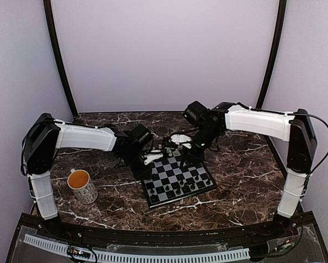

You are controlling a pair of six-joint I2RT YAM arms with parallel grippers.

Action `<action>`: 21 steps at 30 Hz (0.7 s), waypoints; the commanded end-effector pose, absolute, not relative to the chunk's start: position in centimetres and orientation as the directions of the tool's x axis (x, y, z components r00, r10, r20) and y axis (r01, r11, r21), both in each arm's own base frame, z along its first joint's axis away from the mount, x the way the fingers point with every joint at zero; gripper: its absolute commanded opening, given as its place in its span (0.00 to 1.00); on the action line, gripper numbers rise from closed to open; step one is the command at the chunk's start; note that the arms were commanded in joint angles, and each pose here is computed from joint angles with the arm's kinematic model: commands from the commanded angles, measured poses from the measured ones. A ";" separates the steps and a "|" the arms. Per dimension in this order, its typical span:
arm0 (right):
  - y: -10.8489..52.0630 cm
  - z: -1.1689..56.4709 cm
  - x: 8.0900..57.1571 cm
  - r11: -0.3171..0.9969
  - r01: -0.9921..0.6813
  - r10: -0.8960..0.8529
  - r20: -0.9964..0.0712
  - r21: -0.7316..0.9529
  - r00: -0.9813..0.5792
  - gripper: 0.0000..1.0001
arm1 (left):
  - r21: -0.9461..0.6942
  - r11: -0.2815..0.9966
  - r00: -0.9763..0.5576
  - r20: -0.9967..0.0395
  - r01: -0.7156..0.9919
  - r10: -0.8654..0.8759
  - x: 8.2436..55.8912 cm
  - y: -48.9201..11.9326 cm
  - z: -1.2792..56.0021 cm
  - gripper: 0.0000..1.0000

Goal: Set up the chess pieces on the board
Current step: Pick up the knight from the chessboard.

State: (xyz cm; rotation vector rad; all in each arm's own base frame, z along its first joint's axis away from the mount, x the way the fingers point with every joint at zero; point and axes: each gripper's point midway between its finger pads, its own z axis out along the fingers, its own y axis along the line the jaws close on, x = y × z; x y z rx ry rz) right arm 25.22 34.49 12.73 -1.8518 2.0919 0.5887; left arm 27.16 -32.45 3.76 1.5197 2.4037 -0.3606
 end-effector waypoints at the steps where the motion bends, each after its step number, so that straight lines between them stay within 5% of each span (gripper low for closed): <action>1: 34.7 14.0 26.0 0.109 -0.990 -0.861 -0.488 0.090 -0.139 0.41 | -0.108 0.426 -0.438 -0.310 0.898 0.844 25.6 -31.4 3.0 0.18; 6: 33.7 17.9 28.0 0.164 -0.986 -0.825 -0.545 0.017 -0.146 0.42 | -0.147 0.411 -0.432 -0.436 0.900 0.790 26.0 -32.8 6.1 0.17; 9: 32.7 23.2 31.0 0.284 -0.958 -0.698 -0.676 0.042 -0.236 0.51 | -0.154 0.418 -0.431 -0.539 0.895 0.724 26.9 -33.4 9.1 0.16; 10: 32.3 25.0 32.0 0.328 -0.942 -0.631 -0.726 0.073 -0.275 0.88 | -0.172 0.414 -0.435 -0.559 0.894 0.706 27.1 -33.5 9.7 0.16; 11: 31.5 26.5 33.3 0.356 -0.931 -0.575 -0.765 0.085 -0.290 0.97 | -0.175 0.411 -0.430 -0.588 0.895 0.685 27.3 -33.8 10.6 0.16; 15: 26.7 28.9 39.5 0.581 -0.795 -0.341 -0.836 0.173 -0.430 0.99 | -0.191 0.381 -0.404 -0.669 0.904 0.623 27.3 -34.7 12.9 0.16; 21: 28.9 28.5 37.9 0.357 -0.800 -0.274 -0.765 0.481 -0.583 0.93 | -0.207 0.351 -0.368 -0.789 0.913 0.491 26.8 -35.7 16.5 0.16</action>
